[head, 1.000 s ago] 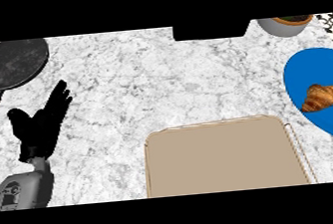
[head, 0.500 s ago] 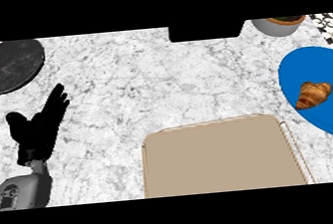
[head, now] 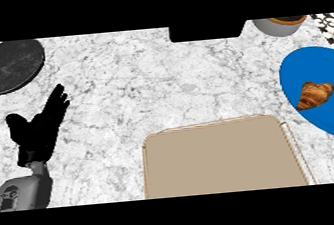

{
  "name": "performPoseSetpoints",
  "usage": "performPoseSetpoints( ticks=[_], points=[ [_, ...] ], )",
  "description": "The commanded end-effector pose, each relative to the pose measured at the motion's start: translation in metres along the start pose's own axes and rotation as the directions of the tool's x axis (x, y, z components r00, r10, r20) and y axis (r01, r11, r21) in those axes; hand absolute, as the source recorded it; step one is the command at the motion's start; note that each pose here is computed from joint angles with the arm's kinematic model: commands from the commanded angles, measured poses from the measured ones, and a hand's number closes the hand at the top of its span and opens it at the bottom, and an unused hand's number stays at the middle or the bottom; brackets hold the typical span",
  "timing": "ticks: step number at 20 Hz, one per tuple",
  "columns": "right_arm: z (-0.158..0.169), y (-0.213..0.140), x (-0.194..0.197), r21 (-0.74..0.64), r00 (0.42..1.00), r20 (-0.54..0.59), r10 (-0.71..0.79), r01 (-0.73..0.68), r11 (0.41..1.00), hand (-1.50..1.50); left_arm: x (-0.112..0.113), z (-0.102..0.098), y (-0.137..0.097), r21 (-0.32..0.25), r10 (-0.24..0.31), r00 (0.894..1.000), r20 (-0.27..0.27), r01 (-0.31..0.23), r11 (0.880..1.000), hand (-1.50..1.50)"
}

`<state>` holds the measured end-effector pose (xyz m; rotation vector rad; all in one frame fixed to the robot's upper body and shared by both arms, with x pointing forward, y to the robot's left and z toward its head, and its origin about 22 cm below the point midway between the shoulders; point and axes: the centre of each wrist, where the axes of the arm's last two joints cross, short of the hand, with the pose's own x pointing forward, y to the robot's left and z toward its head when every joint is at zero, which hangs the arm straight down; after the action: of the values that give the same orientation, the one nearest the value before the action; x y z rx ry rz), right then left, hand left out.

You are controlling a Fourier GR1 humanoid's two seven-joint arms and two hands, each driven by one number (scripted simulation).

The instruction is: Pick the croissant from the tray and place it in the plate

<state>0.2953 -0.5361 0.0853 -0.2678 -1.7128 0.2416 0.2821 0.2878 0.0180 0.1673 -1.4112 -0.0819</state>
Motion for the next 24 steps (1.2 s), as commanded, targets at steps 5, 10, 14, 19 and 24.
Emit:
performPoseSetpoints(
  ticks=[5, 10, 14, 19, 24],
  points=[
    [0.033, -0.031, 0.0, 0.047, 0.99, 0.106, -0.097, 0.092, 0.995, -1.5, -0.001, 0.003, -0.011, -0.014, 0.0, 1.0, 0.003, 0.0, 1.0, 0.0],
    [0.04, -0.033, -0.005, 0.027, 0.994, 0.079, -0.073, 0.071, 0.997, -1.5, 0.008, -0.005, -0.011, -0.027, 0.004, 1.0, -0.003, -0.004, 1.0, 0.0],
    [0.054, -0.046, -0.002, 0.012, 0.994, 0.089, -0.07, 0.069, 0.998, -1.5, 0.008, 0.001, -0.011, -0.022, 0.001, 1.0, 0.01, -0.001, 1.0, 0.0],
    [0.057, -0.055, 0.005, -0.006, 0.997, 0.07, -0.033, 0.034, 0.999, -1.5, 0.013, -0.005, -0.004, -0.04, 0.002, 1.0, 0.015, -0.001, 0.999, 0.0],
    [0.065, -0.047, -0.008, 0.002, 0.999, 0.039, 0.004, -0.004, 1.0, -1.5, 0.002, -0.004, -0.01, -0.014, 0.002, 1.0, 0.016, -0.001, 1.0, 0.0]
  ],
)
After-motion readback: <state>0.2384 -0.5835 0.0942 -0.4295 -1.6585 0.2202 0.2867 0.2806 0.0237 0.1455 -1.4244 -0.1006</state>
